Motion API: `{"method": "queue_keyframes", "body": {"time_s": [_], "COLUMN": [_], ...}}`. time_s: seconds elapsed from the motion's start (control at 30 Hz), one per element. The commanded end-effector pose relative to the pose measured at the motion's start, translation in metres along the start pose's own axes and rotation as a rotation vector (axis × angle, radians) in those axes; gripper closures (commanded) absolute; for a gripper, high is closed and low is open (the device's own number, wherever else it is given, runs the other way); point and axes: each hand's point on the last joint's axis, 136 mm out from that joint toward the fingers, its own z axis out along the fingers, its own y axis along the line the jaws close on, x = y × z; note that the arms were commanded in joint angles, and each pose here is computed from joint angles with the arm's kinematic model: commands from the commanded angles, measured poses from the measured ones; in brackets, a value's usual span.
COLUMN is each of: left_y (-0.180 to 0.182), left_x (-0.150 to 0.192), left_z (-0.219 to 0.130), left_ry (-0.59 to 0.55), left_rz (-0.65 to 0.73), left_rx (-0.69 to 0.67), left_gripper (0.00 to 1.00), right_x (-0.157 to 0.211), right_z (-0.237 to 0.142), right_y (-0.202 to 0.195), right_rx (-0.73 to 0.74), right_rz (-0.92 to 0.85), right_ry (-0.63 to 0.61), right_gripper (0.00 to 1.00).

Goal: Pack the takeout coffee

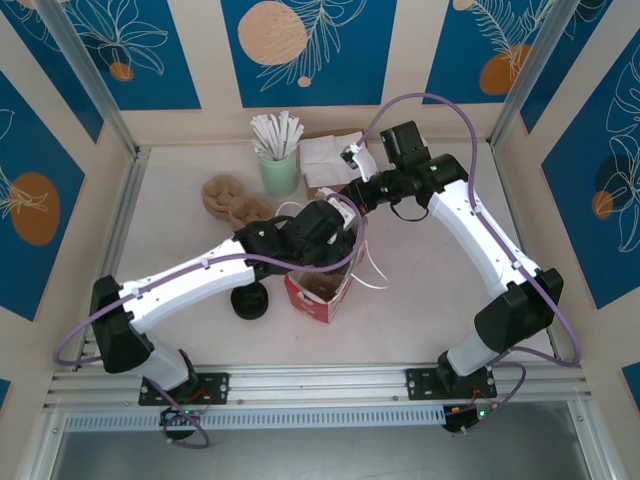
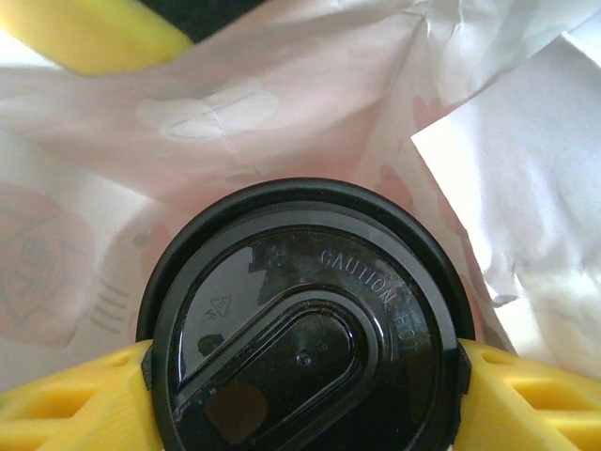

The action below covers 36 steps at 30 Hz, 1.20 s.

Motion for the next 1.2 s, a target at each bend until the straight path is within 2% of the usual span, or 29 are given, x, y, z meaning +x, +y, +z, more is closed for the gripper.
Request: {"method": "queue_keyframes", "body": {"time_s": [0.0, 0.3, 0.63, 0.93, 1.17], "left_y": [0.0, 0.002, 0.001, 0.011, 0.013], "left_x": [-0.004, 0.002, 0.001, 0.0, 0.004], "left_z": [0.012, 0.035, 0.039, 0.033, 0.017], "left_ry": [-0.006, 0.013, 0.011, -0.012, -0.052], "left_rz": [0.019, 0.043, 0.069, 0.044, 0.0], "left_rx": [-0.01, -0.056, -0.07, -0.092, -0.043], "left_gripper": [0.31, 0.3, 0.3, 0.29, 0.28], "right_x": [-0.006, 0.0, 0.005, 0.001, -0.002], "right_z": [0.0, 0.001, 0.0, -0.002, -0.008], "right_y": [0.008, 0.023, 0.032, 0.03, 0.017], "right_rx": [-0.052, -0.102, -0.11, -0.098, -0.068], "right_rz": [-0.008, -0.048, -0.036, -0.014, 0.016], "right_ry": [-0.029, -0.053, -0.076, -0.086, -0.102], "right_gripper": [0.99, 0.98, 0.98, 0.98, 0.98]}}
